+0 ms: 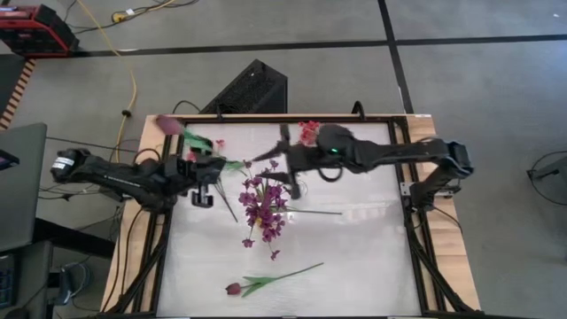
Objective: Sort flowers into vase by color
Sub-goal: Put the top red tulip into the yellow vase
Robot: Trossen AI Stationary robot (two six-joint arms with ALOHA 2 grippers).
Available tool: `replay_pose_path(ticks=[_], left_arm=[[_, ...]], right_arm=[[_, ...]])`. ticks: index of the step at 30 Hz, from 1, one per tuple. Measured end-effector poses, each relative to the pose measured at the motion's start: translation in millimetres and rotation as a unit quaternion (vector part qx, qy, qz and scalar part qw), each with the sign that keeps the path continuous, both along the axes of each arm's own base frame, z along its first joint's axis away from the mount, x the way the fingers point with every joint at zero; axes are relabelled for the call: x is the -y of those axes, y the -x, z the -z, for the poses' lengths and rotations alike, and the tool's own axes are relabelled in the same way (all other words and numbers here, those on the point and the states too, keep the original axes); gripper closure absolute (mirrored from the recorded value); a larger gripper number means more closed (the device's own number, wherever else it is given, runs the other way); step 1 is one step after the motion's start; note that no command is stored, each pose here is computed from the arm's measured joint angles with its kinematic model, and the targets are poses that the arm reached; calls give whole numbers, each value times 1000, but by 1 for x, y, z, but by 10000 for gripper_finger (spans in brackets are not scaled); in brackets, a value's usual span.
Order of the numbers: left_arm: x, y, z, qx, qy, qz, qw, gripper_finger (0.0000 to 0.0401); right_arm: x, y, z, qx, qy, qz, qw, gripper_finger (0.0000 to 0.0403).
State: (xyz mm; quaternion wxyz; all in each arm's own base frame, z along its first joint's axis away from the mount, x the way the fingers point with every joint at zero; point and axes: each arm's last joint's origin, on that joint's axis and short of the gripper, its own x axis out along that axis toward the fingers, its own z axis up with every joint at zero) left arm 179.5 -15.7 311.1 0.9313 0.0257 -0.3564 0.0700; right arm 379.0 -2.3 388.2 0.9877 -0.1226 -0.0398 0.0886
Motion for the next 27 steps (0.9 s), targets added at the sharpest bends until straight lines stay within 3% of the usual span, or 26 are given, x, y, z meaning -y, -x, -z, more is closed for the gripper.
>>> replay_pose_path(ticks=[10,20,23,27], left_arm=[[-2,-11,-6,-42,-26,-4,999,401],[-2,-19,2,-68,-33,-14,997,401],[-2,-18,1,-64,-34,-16,997,401],[-2,-17,0,-59,-34,-19,997,401]], right_arm=[[11,-33,18,-26,-2,-9,1000,200],[15,-46,29,-6,-13,-11,1000,205],[16,-46,29,-6,-14,-9,1000,227],[16,-45,29,-9,-14,-9,1000,289]])
